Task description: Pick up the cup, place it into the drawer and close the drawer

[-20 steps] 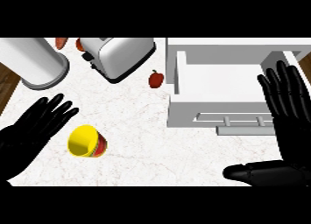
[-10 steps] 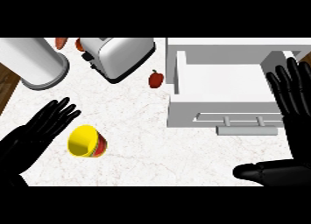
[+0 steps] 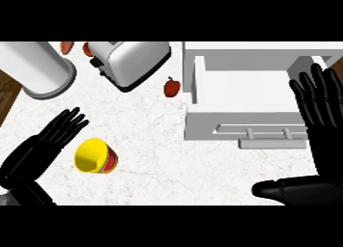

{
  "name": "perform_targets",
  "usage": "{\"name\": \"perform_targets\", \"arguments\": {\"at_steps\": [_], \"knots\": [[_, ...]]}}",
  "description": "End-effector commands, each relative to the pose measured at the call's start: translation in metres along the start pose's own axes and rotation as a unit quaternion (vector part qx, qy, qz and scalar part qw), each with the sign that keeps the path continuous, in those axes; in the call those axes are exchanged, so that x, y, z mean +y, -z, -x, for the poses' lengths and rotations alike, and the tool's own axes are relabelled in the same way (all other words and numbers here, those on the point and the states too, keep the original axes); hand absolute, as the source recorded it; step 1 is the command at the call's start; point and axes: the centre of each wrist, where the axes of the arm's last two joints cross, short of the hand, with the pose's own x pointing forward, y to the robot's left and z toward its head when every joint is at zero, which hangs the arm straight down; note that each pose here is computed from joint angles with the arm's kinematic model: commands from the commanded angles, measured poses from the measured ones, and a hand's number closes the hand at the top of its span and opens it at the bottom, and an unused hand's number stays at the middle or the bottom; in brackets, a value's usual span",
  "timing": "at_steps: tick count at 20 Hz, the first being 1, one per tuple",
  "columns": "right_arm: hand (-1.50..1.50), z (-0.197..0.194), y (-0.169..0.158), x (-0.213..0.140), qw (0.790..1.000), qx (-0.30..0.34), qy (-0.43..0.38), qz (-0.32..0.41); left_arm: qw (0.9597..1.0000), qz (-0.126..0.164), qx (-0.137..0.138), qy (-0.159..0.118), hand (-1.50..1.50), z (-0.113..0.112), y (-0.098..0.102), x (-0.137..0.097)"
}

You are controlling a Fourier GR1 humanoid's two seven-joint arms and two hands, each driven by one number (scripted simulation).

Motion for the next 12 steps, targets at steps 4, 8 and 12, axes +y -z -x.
{"name": "perform_targets", "arguments": {"at_steps": [4, 8, 12], "knots": [[-1.5, 0.001, -0.005, 0.002, 1.0, 0.004, 0.01, -0.013, 0.9998, -0.005, 0.02, 0.002, -1.5, 0.049, -0.002, 0.019], [-1.5, -0.007, -0.001, -0.014, 1.0, -0.002, 0.004, 0.004, 0.9996, 0.005, 0.026, 0.009, -1.5, 0.065, -0.01, 0.022], [-1.5, -0.008, -0.015, 0.008, 1.0, -0.006, 0.005, -0.008, 0.9992, -0.009, 0.039, 0.009, -1.5, 0.079, -0.013, 0.017]]}}
